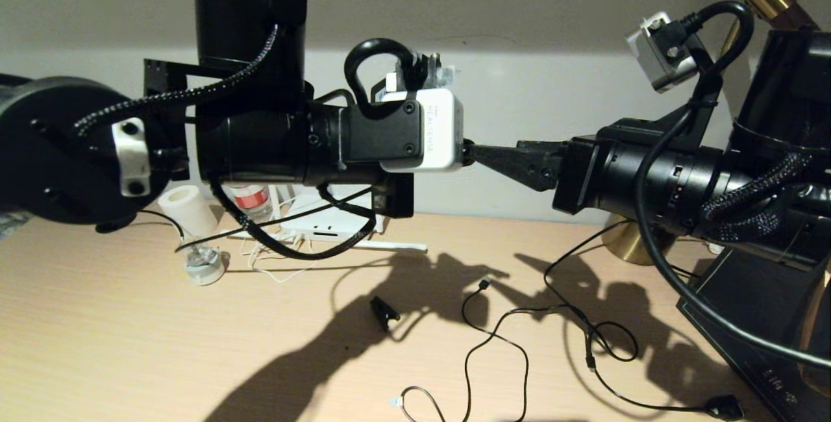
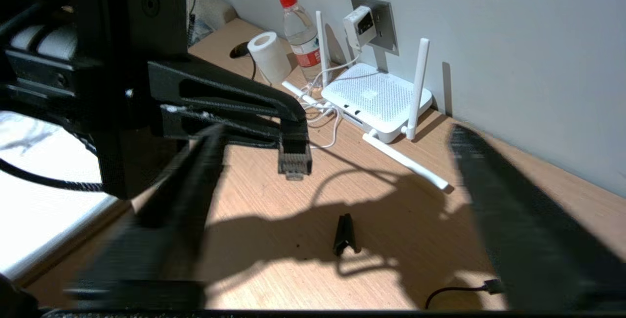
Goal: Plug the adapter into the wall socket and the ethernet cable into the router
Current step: Hand it to the other hand
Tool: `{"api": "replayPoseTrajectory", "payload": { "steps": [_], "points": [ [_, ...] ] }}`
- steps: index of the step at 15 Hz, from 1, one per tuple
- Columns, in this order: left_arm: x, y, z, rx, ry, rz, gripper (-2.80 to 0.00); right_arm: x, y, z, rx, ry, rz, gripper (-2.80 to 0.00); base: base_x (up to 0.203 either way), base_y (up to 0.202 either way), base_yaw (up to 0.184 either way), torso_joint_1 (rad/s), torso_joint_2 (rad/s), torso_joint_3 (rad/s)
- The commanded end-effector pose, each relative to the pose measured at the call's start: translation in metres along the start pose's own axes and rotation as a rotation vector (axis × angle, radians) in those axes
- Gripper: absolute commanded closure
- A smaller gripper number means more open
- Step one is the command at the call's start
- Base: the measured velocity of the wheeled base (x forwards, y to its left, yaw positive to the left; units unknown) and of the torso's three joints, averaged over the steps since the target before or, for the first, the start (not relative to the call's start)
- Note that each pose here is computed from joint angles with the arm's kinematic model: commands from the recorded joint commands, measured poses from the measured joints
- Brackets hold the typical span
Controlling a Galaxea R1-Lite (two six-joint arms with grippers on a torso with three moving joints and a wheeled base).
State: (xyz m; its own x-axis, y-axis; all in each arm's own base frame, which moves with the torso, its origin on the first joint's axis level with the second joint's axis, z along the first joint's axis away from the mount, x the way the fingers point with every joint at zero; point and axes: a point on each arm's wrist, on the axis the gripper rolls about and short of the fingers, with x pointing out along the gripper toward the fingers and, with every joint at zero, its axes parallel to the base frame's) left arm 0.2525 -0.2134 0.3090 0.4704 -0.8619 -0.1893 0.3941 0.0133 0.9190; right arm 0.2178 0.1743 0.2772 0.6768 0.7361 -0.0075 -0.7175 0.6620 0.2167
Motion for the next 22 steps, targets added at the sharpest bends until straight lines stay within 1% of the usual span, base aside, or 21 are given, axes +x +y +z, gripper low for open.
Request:
{"api": "replayPoseTrajectory", "payload": {
  "steps": [1,15,16,17,20,22],
  "points": [
    [-0.001,-0.002,0.000,0.005,-0.001,-0.006,0.00,-0.001,0.000,0.000,0.000,-0.001,0.003,0.00,0.000,0.000,0.000,0.000,0.00,0.000],
    [0.001,-0.002,0.004,0.009,-0.020,0.007,0.00,-0.001,0.005,0.000,0.000,-0.002,0.017,0.00,0.000,0.000,0.000,0.000,0.00,0.000],
    [0.002,-0.001,0.004,0.015,-0.025,0.019,-2.80,-0.001,0.004,0.000,0.000,-0.001,0.017,0.00,0.000,0.000,0.000,0.000,0.00,0.000],
    [0.003,-0.002,0.003,0.018,-0.029,0.029,-2.80,-0.001,0.004,-0.001,0.000,0.001,0.017,0.00,0.000,0.000,0.000,0.000,0.00,0.000],
    [0.002,-0.005,0.005,0.002,-0.032,0.024,-2.80,-0.001,0.004,-0.001,0.005,0.003,0.014,0.00,0.000,0.000,0.000,0.000,0.00,0.000],
    [-0.006,-0.003,0.008,0.006,-0.034,0.036,-2.80,-0.002,0.003,-0.004,0.012,0.004,-0.017,0.00,0.000,0.000,0.000,0.000,0.00,0.000]
  ]
}}
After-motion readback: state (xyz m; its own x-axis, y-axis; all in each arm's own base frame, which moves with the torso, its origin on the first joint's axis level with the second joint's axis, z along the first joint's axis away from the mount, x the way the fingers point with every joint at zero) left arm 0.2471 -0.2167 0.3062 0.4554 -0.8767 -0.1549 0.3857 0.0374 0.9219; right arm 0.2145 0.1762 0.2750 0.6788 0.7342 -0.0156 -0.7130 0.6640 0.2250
